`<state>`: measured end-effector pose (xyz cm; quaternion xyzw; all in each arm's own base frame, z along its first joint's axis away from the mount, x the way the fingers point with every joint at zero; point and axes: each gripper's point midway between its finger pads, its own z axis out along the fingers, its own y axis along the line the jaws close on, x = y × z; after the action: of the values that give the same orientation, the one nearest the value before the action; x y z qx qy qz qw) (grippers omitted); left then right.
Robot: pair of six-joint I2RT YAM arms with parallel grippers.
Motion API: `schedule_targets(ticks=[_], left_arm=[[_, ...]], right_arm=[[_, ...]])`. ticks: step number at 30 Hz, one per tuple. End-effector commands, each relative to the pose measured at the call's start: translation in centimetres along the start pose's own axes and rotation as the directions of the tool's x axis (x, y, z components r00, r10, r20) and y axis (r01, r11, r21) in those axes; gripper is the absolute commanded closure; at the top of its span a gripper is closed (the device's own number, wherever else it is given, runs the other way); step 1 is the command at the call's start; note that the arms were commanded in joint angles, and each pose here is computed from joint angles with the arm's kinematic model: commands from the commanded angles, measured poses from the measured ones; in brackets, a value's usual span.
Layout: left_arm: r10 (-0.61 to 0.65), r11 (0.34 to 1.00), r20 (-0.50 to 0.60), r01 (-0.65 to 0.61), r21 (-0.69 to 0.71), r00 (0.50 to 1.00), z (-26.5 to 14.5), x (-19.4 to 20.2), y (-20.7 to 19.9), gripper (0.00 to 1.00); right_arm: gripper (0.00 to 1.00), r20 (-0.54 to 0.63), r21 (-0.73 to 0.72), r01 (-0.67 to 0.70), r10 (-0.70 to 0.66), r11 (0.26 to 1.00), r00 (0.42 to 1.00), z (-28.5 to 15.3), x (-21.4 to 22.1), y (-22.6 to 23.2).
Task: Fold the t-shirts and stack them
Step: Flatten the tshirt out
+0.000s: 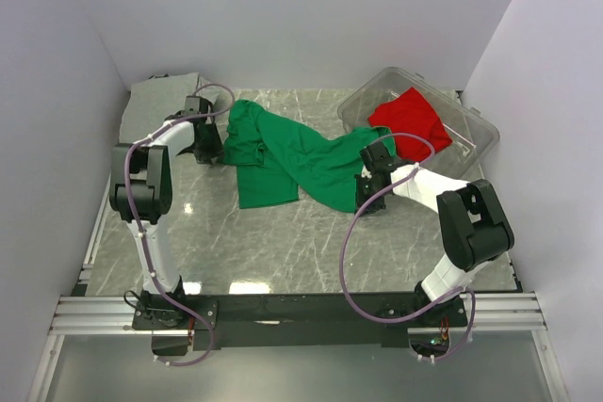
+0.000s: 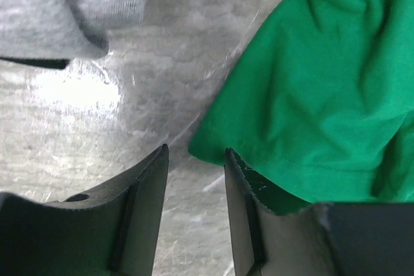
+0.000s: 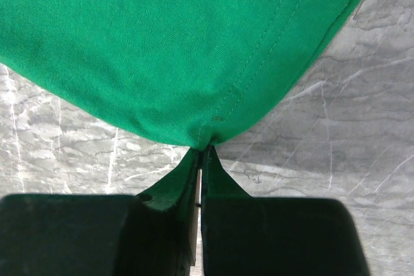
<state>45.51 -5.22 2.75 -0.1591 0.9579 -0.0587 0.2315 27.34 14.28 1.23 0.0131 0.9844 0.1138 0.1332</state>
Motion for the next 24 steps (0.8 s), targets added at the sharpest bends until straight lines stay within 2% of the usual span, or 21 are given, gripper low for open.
schedule_targets(ticks=[1,6,12,16,19,24], left_arm=[[0.006,0.999,0.031,-0.007,0.031,0.999,0.4,-1.6,-0.8,0.57],[0.009,1.000,0.009,-0.010,0.020,1.000,0.9,-0.9,-0.5,0.68],[0.007,0.998,-0.038,-0.005,0.060,0.999,1.6,1.0,-0.7,1.00],[-0.016,0.995,-0.021,0.018,0.101,1.000,0.7,0.1,-1.7,1.00],[-0.068,0.988,0.041,0.062,0.138,0.997,-1.7,-2.6,-2.6,1.00],[-0.192,0.956,0.199,0.138,0.259,0.961,-8.8,-8.9,-4.8,1.00]], right_arm=[[1.00,0.012,0.057,0.000,-0.001,0.998,1.000,0.3,0.2,-1.0],[1.00,0.015,0.059,-0.009,0.008,0.998,1.000,0.2,0.4,-1.1],[1.00,0.037,0.051,-0.023,0.021,0.998,0.999,-0.5,-0.2,-0.7],[1.00,0.095,0.034,-0.024,0.020,0.999,0.995,-2.7,-2.3,0.3],[1.00,0.170,0.003,-0.039,0.038,0.999,0.985,-5.5,-5.2,1.6],[1.00,0.328,-0.051,-0.036,0.051,0.998,0.943,-11.8,-11.1,4.3]])
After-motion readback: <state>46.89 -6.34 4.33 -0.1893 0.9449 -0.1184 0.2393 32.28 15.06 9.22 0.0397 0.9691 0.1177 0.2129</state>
